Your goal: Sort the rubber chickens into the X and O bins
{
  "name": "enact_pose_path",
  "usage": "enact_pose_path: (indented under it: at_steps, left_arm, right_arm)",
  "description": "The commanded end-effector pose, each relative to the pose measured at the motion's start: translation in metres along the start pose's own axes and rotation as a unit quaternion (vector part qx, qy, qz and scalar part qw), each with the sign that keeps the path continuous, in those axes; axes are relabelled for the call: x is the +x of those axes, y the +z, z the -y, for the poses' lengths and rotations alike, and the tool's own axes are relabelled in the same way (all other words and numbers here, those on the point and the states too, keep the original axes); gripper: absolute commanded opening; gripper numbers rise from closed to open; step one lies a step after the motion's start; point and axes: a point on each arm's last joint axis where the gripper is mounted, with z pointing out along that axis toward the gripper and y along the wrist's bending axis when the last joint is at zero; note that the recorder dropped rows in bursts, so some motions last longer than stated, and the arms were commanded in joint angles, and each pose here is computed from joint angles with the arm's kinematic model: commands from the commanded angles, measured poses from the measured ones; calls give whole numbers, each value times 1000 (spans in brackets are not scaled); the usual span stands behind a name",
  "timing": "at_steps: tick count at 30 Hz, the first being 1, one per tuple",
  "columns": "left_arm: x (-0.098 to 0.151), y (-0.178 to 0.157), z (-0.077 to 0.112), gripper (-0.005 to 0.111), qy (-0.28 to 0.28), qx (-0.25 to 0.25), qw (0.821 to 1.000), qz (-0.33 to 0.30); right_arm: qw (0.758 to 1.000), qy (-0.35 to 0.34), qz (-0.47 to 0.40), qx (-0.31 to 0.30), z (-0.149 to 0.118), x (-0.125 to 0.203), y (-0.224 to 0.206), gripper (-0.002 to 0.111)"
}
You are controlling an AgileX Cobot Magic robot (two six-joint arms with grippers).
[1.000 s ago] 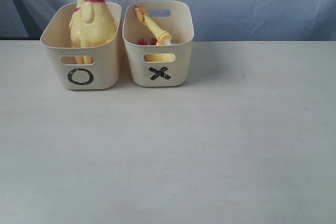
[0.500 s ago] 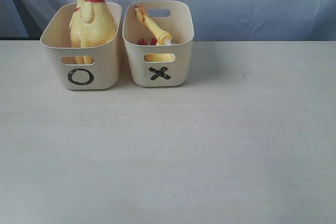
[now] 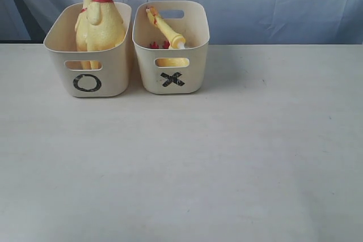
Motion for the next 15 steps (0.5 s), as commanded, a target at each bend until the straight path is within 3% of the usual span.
enact_pose_path:
  at_steps: [1,10,15]
  left_arm:
    - [7,0,0,25,0,2,1000,-10]
    - [24,-2,1,25,1,5,995,-103]
    - [32,-4,1,25,1,7,989,-151]
  right_arm:
    - [1000,-7,-8,4,1,3,0,0]
    - [994,-7,-109,20,4,21,-3,0]
    - [993,-8,-116,22,4,22,-3,0]
